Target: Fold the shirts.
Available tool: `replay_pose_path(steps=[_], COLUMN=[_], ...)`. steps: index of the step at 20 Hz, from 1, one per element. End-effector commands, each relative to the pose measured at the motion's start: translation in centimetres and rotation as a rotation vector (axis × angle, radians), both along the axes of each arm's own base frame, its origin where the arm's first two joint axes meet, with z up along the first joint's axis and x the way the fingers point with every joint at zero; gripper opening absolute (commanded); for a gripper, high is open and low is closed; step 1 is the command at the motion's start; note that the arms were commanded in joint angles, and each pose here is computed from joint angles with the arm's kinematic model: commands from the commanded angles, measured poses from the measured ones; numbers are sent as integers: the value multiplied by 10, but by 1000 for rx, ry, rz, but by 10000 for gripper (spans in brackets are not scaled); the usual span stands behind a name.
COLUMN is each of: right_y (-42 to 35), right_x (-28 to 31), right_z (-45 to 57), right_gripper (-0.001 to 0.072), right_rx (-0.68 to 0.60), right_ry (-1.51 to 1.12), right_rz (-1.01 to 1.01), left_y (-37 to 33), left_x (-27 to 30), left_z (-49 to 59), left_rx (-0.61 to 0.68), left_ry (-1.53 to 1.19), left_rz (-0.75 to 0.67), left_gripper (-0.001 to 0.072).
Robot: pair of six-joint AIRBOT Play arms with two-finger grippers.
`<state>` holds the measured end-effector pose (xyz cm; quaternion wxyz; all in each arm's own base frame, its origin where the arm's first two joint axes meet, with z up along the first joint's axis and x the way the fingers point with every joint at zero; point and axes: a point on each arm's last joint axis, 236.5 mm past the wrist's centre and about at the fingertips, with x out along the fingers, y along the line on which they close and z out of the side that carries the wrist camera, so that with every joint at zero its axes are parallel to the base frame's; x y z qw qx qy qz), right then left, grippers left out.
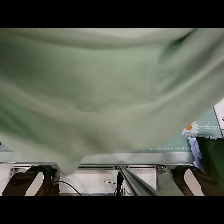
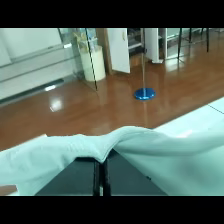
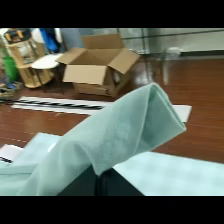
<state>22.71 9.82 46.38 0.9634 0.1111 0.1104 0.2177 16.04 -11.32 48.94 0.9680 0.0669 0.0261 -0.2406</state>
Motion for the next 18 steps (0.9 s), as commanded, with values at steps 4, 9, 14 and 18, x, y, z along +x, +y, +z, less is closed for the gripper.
replay_pose_path(steps=[4,9,14,18], right_y=[-47,-99,-98,-87], right_x=[-24,46,160,244], right_z=[-105,-182,-294,-371], right_gripper=[29,29,29,29], right_rx=[-156,-204,-135,-169], right_ry=[494,755,946,905], right_rz=[-142,-172,-79,-36], left_y=[-5,-3,-30,-65], left_x=[-7,71,202,276], left_z=[-71,-185,-316,-417], left_rx=[-62,-55,-153,-96], left_ry=[393,781,877,908], left_rz=[-13,-52,-38,-31], left_gripper=[18,18,19,20])
